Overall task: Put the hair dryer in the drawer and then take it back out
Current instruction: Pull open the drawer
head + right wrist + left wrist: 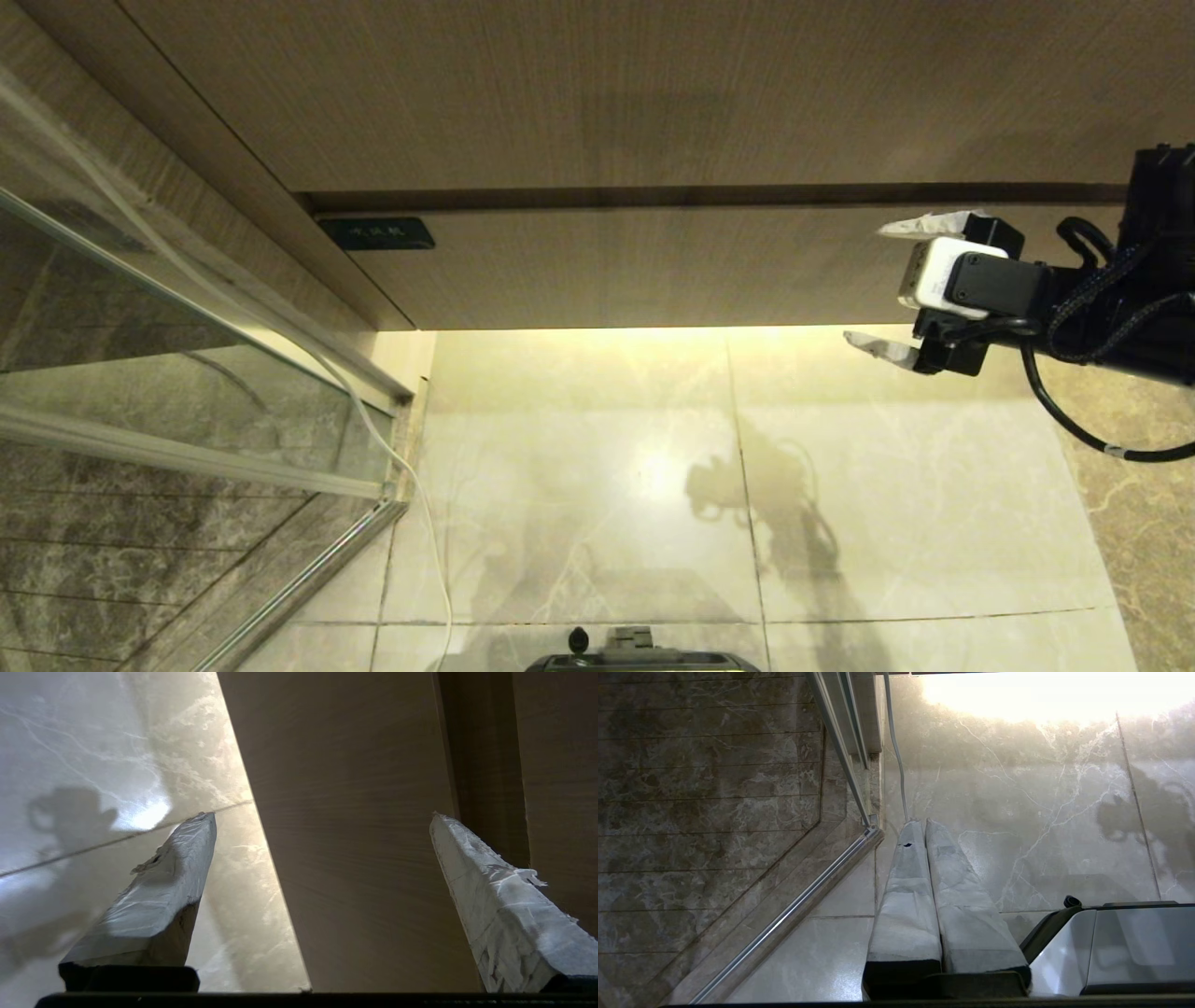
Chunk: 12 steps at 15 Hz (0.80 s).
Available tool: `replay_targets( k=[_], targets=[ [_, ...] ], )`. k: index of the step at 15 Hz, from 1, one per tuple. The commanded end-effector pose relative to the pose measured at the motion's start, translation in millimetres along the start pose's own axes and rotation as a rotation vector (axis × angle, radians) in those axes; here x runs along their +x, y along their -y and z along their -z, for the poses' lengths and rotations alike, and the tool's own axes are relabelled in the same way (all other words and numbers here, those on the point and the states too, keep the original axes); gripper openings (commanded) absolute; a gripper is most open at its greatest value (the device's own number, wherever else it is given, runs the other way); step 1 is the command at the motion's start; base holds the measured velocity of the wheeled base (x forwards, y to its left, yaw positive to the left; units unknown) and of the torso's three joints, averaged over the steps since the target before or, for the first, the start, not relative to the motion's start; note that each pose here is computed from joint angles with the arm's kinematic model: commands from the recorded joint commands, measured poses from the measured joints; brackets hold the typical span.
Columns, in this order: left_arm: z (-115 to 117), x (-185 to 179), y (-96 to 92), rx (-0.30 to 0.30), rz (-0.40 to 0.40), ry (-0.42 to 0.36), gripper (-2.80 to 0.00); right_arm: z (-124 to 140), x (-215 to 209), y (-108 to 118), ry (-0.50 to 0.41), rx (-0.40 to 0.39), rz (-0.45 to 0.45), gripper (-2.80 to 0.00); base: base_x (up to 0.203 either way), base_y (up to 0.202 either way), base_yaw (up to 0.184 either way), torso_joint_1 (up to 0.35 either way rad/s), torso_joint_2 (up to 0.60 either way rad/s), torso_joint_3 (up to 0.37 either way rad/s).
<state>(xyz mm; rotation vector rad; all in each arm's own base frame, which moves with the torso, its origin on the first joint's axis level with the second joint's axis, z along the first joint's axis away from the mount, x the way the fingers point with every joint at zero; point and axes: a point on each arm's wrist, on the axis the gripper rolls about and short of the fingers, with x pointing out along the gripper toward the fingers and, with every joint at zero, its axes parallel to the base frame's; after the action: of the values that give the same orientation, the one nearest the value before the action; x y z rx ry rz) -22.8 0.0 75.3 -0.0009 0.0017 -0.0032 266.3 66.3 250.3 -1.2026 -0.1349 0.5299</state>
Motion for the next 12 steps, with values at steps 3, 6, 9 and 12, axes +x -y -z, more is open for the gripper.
replay_targets(
  k=[3,6,9,12],
  targets=[
    [0,0,0.0,-0.001,0.0,0.0,-2.8,22,1,13,0.035,-0.055,0.007,0.0,0.0,0.0,0.0,0.0,0.0,0.0],
    [0,0,0.0,-0.001,0.0,0.0,-2.8,24,1,15,0.057,-0.068,0.013,0.0,0.0,0.0,0.0,0.0,0.0,0.0],
    [0,0,0.0,-0.001,0.001,0.0,-2.8,26,5,14,0.059,-0.068,0.008,0.0,0.0,0.0,0.0,0.0,0.0,0.0],
    [0,0,0.0,-0.001,0.001,0.0,-2.8,28,11,13,0.064,-0.073,0.018,0.0,0.0,0.0,0.0,0.0,0.0,0.0]
  ],
)
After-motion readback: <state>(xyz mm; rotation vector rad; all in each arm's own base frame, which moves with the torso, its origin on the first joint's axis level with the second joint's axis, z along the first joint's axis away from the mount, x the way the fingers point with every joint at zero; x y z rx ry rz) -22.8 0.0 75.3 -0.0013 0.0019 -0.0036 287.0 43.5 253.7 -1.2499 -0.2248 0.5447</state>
